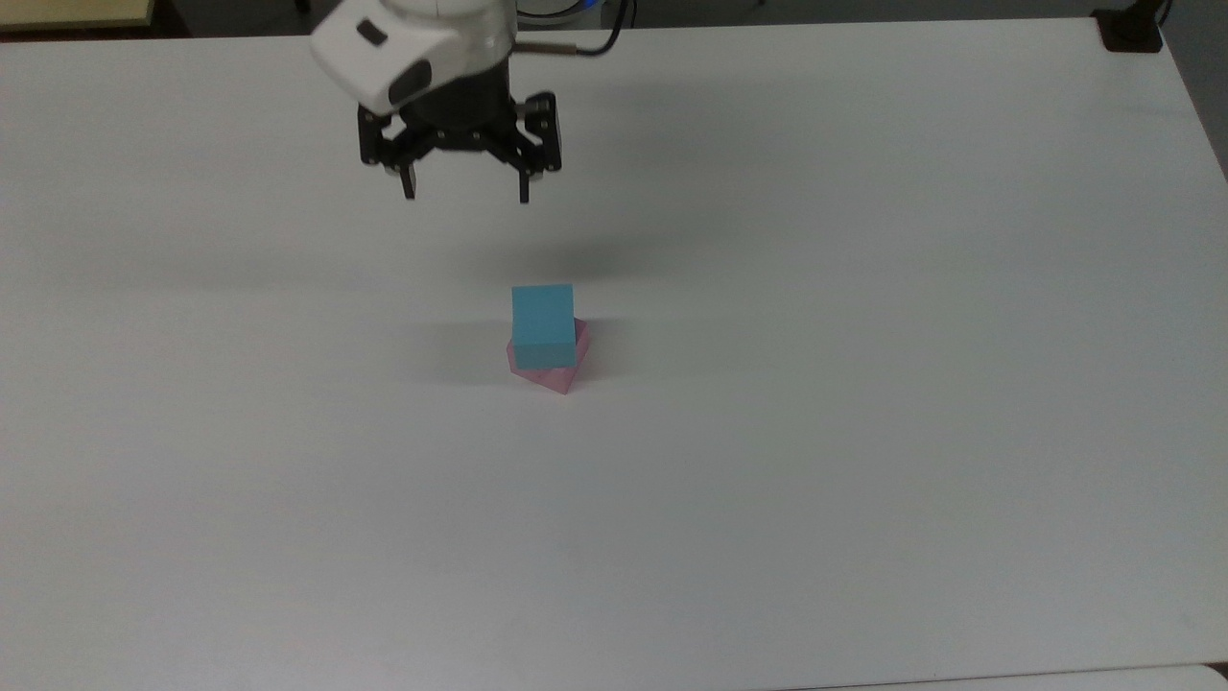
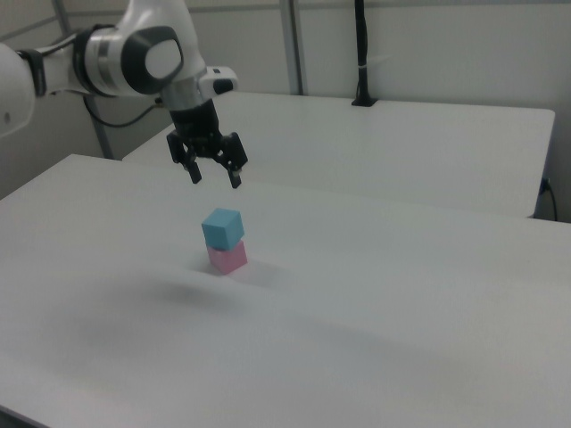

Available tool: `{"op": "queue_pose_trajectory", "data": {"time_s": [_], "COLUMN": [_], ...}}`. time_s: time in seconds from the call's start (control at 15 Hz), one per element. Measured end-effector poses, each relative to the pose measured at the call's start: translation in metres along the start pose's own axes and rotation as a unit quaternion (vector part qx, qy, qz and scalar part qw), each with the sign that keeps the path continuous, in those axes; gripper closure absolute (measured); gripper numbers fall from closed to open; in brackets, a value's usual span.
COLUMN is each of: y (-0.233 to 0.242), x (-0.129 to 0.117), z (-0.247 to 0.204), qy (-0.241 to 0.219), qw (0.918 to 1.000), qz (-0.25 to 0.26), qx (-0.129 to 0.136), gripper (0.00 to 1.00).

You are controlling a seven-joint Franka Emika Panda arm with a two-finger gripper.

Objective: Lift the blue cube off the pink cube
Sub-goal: 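Lower the gripper around the blue cube and close on it, then lift the blue cube off the pink cube and carry it aside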

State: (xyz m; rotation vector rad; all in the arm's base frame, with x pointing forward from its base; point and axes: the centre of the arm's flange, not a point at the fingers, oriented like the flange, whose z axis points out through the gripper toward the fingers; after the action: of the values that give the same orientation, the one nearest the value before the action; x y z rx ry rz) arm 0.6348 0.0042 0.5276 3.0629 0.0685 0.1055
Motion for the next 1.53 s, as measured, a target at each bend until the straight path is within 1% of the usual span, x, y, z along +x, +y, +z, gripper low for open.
{"op": "queue_pose_trajectory", "data": {"time_s": [0.07,0.2,0.27,0.47,0.67,1.4,1.46,1.53], "y": [-0.002,-0.02,-0.028,-0.053,-0.07,-0.064,-0.065,-0.065], "x": [0.005,0.017,0.02,0.029,0.032,0.034,0.035,0.037], "z": [0.012,0.047,0.058,0.085,0.105,0.117,0.121,0.125], "qy": [-0.001,-0.012,-0.016,-0.014,-0.022,-0.029,-0.03,-0.025], "qw": [1.0,0.9998,0.9997,0.9997,0.9995,0.9994,0.9994,0.9995], "qz": [-0.001,-0.014,-0.017,-0.016,-0.021,-0.017,-0.018,-0.02], "qx": [0.001,0.005,0.006,0.008,0.008,0.003,0.002,0.001], "gripper": [0.0,0.0,0.0,0.0,0.0,0.0,0.01,0.06]}}
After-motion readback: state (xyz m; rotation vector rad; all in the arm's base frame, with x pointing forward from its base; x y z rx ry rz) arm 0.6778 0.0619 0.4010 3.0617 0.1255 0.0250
